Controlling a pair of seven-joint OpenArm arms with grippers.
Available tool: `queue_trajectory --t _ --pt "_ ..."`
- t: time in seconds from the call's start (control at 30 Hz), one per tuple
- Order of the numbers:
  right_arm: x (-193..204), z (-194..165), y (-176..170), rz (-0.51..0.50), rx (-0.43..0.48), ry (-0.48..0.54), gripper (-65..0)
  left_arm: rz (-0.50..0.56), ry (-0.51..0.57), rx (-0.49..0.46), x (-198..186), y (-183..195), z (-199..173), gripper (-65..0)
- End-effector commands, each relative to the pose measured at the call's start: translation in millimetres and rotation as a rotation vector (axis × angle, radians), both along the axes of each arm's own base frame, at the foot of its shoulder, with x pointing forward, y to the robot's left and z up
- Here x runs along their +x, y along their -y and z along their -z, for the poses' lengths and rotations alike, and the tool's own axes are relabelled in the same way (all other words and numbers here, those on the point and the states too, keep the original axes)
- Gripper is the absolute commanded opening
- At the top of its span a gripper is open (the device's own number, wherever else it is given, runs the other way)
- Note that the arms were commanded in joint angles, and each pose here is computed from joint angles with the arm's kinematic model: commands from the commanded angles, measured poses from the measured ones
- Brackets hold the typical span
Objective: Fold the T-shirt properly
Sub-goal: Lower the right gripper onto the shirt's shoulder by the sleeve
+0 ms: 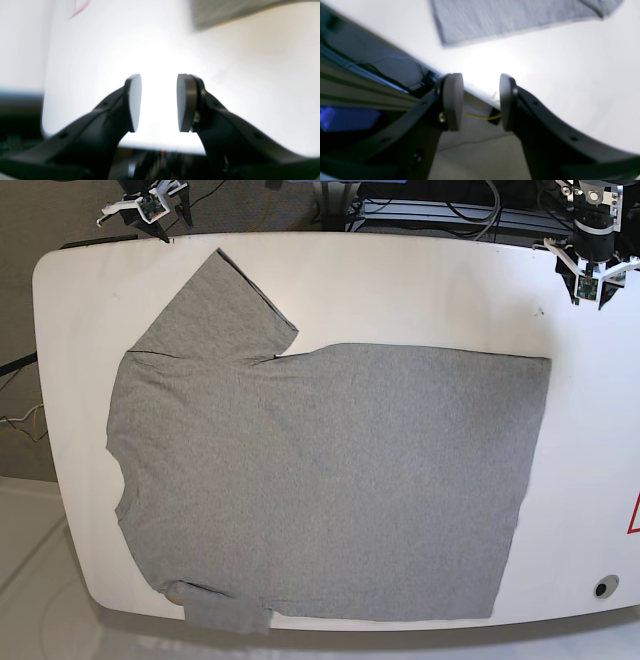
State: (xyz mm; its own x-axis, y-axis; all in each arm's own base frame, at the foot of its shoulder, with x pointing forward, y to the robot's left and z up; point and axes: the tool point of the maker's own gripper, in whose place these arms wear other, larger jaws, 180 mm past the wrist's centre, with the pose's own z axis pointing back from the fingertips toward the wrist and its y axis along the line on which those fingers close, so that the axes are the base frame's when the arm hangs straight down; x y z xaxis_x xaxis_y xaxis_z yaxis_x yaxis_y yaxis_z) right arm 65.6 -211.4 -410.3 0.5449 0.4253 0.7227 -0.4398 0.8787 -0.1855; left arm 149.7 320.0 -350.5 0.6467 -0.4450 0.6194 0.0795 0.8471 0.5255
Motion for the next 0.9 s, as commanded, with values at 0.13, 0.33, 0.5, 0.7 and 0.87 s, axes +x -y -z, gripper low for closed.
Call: queue_trajectory --t 0.13,0.33,0.5,0.7,0.87 --pt "4 -3 -12 -0.005 0.015 0.022 -43.1 0.028 0.047 0.02 9 -9 -13 -42.8" --pt "13 -4 -25 -0.006 0.031 0.034 -42.3 0.025 0.071 0.028 14 -14 -19 -42.6" --pt "33 -3 -30 0.03 0.005 0.02 -35.0 0.009 0.105 0.014 18 -12 -22 -42.6" --pt "55 -7 -30 0.085 0.016 0.032 -30.3 0.015 0.107 -0.011 25 -5 -18 -42.8" --pt "65 -9 -31 0.13 0.061 0.04 -28.7 0.044 0.093 -0.038 32 5 -14 -43.2"
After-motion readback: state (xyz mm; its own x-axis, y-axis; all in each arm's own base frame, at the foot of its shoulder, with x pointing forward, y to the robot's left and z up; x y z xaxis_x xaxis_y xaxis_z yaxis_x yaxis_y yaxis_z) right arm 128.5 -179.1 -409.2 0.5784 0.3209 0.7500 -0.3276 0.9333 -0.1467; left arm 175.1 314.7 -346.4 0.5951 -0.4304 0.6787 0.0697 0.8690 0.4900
